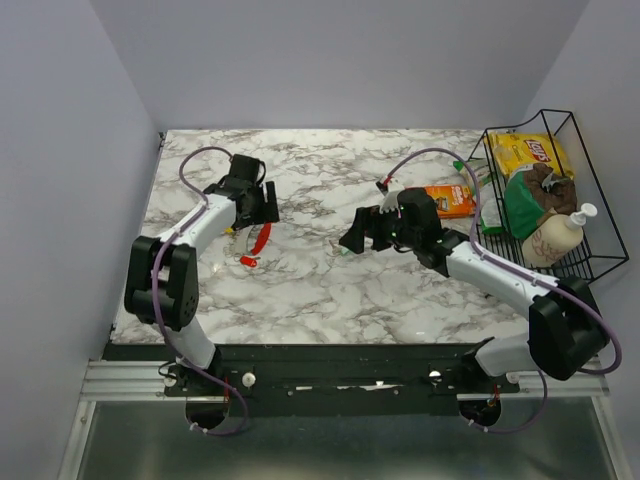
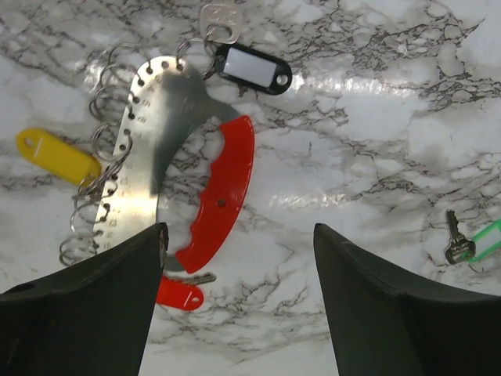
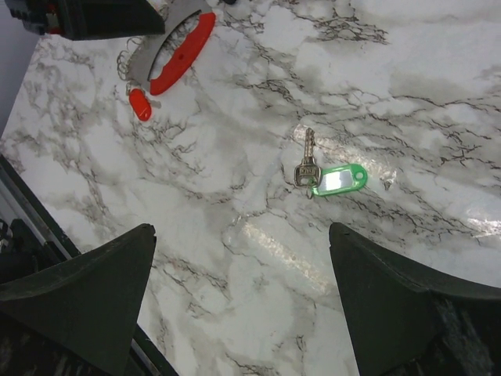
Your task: Put the keys on the keyring
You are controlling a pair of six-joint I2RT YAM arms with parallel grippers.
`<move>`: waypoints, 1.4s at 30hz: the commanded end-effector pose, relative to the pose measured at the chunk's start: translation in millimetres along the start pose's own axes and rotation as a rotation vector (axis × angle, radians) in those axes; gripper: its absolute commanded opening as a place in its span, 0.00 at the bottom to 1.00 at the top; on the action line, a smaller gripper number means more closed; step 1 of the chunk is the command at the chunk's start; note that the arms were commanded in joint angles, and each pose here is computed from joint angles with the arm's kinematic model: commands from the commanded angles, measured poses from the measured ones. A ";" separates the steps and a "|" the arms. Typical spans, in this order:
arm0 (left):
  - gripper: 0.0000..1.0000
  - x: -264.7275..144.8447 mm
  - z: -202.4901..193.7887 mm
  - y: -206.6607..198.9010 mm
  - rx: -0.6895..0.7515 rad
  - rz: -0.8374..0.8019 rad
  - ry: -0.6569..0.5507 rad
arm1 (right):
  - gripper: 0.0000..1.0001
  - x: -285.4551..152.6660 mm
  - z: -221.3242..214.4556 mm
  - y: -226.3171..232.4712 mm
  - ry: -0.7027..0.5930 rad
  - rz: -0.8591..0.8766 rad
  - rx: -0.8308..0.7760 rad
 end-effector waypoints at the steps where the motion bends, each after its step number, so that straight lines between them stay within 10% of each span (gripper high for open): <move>1: 0.81 9.9 7.4 -13.8 0.118 0.080 0.058 | 1.00 -7.2 -6.8 -2.7 0.010 -0.016 -0.034; 28: 0.57 70.6 -36.7 6.8 0.136 0.161 0.229 | 1.00 -17.7 -16.7 -17.0 0.023 -0.135 -0.067; 42: 0.48 58.1 -66.6 -34.5 0.038 -0.065 0.263 | 1.00 -19.4 -14.4 -17.9 0.012 -0.150 -0.072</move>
Point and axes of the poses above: each gripper's point midway between its finger pads, its own x axis out along the fingers, its own y axis along the line the jaws close on, z = x × y, the point moved 7 cm from there along -x, back along the fingers, and after that the axes turned 2 degrees about -x, right-handed, at the moved point
